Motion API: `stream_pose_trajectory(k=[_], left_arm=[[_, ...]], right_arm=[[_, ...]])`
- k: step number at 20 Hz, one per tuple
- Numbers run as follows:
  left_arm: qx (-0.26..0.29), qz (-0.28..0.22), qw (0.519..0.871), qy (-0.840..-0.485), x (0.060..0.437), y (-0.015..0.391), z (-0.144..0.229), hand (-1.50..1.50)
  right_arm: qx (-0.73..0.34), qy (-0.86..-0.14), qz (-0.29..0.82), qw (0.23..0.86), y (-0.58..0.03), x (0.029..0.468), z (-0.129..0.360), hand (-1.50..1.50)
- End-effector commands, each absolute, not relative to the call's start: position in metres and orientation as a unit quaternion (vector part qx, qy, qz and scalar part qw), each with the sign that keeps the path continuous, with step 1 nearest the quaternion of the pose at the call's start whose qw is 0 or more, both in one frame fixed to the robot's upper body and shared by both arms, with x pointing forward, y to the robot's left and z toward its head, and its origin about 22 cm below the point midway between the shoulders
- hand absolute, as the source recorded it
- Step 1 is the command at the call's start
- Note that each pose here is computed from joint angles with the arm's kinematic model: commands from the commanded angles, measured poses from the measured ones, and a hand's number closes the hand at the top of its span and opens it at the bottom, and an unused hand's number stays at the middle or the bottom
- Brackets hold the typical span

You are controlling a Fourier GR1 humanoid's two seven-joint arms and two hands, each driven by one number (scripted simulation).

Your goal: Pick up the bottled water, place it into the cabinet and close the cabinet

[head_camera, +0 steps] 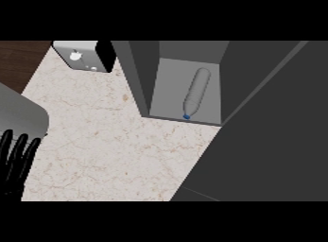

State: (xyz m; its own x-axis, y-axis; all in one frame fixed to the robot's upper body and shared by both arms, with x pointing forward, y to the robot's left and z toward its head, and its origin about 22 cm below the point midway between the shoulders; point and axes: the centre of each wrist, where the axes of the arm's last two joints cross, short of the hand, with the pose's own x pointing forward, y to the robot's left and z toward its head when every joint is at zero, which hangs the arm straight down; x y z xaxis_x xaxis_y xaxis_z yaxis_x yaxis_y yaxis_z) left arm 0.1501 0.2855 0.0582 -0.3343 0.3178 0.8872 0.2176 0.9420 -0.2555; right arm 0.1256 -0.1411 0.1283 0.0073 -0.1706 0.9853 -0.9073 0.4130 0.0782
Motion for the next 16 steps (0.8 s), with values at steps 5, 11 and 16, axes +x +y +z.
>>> stream_pose_trajectory(k=[5, 11, 16], left_arm=[[-0.167, 0.047, 0.551, -0.816, 0.148, 0.289, 0.060, -1.50], [-0.180, 0.048, 0.555, -0.811, 0.149, 0.289, 0.059, -1.50], [-0.173, 0.038, 0.554, -0.813, 0.154, 0.293, 0.057, -1.50]], right_arm=[[0.347, -0.676, 0.143, 0.634, -0.148, 0.163, 0.117, 1.50], [0.306, -0.689, 0.093, 0.651, -0.145, 0.211, 0.115, 1.50], [0.276, -0.686, 0.054, 0.671, -0.123, 0.266, 0.131, 1.50]])
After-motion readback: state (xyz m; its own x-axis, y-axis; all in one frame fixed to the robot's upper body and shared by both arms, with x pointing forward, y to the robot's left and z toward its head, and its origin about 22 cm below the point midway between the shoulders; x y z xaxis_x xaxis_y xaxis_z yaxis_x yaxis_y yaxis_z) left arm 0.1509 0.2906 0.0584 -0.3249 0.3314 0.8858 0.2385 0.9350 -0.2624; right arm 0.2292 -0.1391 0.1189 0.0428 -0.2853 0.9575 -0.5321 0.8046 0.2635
